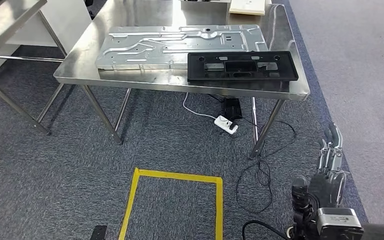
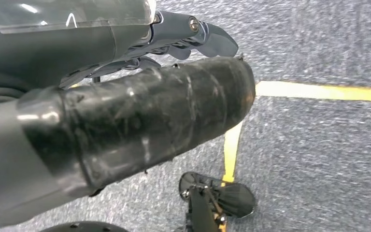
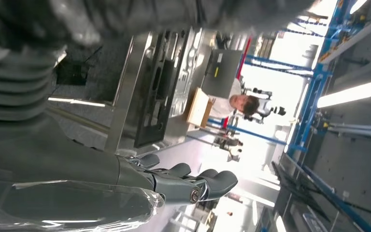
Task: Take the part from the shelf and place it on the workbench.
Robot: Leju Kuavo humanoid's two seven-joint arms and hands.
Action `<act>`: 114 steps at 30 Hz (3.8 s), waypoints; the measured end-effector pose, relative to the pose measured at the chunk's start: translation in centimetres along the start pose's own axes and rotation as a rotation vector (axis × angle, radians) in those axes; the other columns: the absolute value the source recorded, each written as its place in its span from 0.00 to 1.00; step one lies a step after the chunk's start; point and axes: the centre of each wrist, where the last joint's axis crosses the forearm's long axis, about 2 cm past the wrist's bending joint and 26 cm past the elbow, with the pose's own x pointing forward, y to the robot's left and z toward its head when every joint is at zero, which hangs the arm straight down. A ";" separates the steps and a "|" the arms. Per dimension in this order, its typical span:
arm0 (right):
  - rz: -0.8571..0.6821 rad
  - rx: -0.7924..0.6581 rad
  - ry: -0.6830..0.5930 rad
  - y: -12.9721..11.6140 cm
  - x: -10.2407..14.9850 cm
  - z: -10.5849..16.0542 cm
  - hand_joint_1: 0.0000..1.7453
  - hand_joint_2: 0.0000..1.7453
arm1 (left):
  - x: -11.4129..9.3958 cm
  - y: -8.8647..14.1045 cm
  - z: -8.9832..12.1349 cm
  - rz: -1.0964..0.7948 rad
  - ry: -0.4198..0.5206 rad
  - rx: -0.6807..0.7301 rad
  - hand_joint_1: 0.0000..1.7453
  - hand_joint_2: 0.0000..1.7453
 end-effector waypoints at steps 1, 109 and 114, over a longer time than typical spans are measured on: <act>-0.001 0.003 0.000 0.1 0.0 0.0 0.00 0.00 | 0.0 0.0 0.0 0.000 0.002 0.002 0.00 0.00; 0.355 0.464 1.501 0.7 -22.3 24.8 0.00 0.00 | -0.5 -1.2 0.5 0.193 0.178 -0.097 0.00 0.00; 0.362 0.471 1.506 0.6 -22.2 25.2 0.00 0.00 | -0.3 -1.2 0.5 0.194 0.177 -0.099 0.00 0.00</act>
